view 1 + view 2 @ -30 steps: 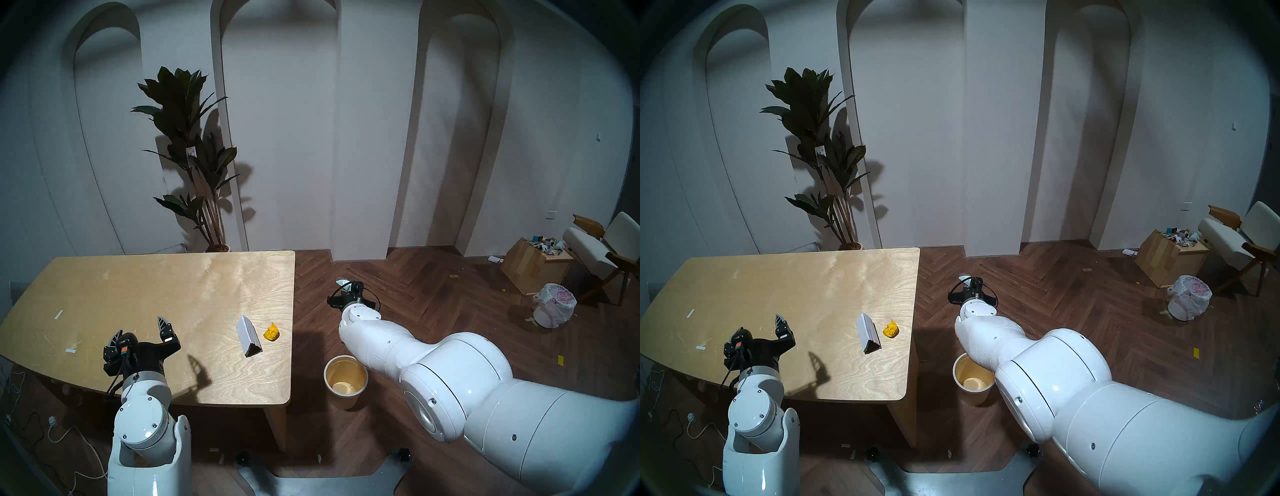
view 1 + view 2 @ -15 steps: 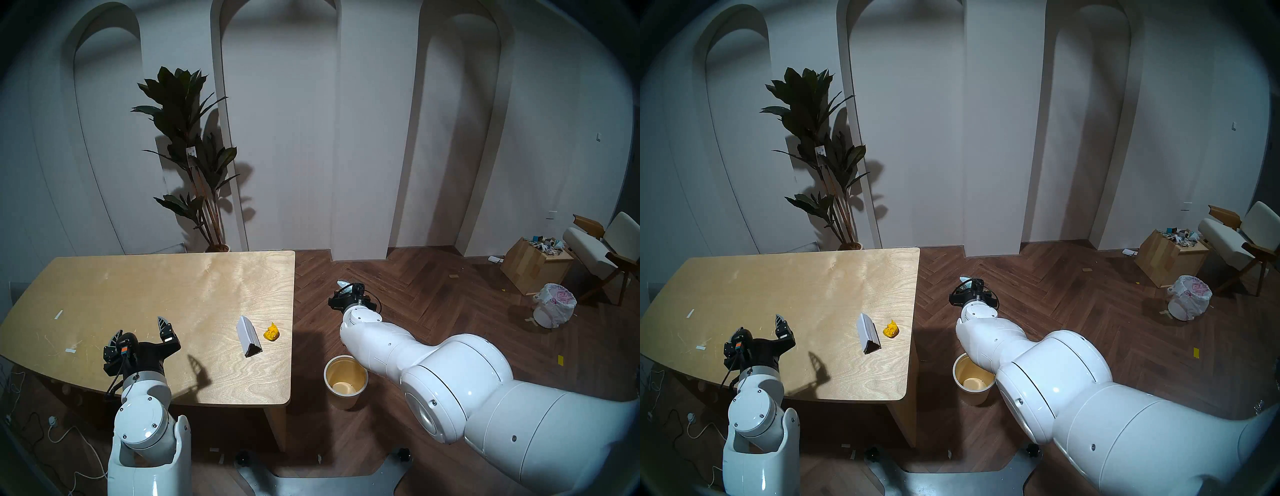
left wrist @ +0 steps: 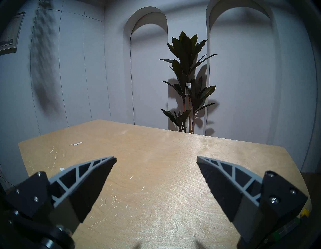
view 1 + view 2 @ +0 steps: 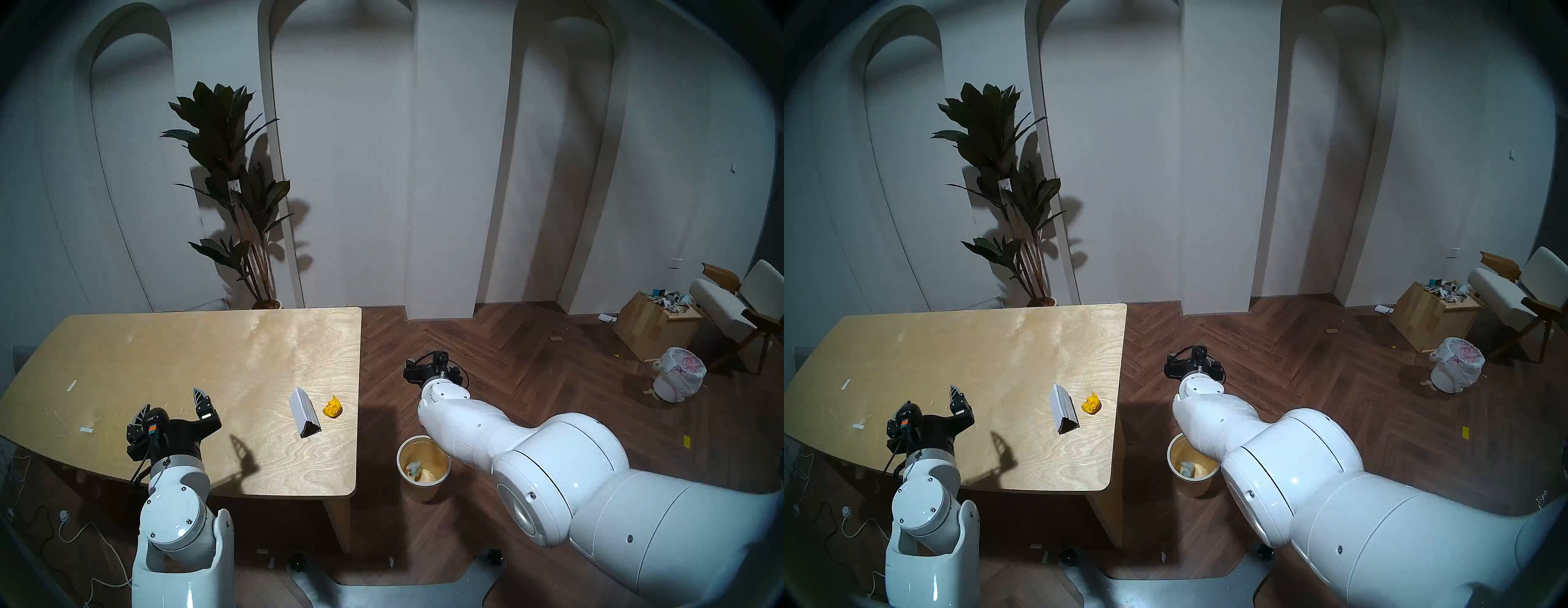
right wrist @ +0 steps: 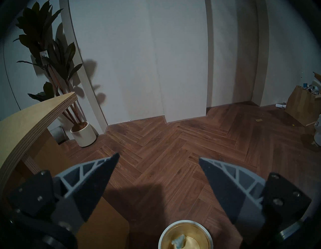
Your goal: Put the trash into the trash bin on the ground
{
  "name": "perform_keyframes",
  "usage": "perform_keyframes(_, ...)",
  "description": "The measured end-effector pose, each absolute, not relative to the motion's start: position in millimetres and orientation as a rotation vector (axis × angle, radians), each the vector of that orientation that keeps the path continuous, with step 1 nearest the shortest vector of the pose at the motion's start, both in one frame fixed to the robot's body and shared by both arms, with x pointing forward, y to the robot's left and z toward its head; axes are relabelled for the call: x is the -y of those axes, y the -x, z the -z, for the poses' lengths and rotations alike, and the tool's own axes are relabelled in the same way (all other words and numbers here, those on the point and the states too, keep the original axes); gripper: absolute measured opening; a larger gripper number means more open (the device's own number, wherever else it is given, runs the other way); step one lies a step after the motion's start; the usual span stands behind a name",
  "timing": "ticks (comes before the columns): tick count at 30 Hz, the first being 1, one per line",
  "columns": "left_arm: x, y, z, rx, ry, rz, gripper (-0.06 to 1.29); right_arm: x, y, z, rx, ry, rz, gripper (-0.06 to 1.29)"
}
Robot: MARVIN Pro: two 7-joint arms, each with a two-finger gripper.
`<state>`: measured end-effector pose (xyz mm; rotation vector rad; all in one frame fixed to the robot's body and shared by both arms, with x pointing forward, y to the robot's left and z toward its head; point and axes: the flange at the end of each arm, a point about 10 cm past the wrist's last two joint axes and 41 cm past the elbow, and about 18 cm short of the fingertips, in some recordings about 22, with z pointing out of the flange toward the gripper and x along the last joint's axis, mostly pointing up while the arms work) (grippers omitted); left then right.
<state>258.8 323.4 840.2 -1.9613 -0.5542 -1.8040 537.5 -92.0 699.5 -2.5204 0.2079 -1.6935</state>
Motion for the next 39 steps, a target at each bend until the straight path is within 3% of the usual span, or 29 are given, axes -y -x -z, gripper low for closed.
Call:
perform_keyframes(24, -314, -269, -849, 0.506, 1.974, 1.867, 1.26, 113, -559, -737, -0.070, 2.201, 1.962, 1.22)
perform_keyframes(39, -290, -287, -854, 0.444, 2.018, 1.956, 1.26, 155, -539, -709, -0.133, 2.206, 1.988, 1.22)
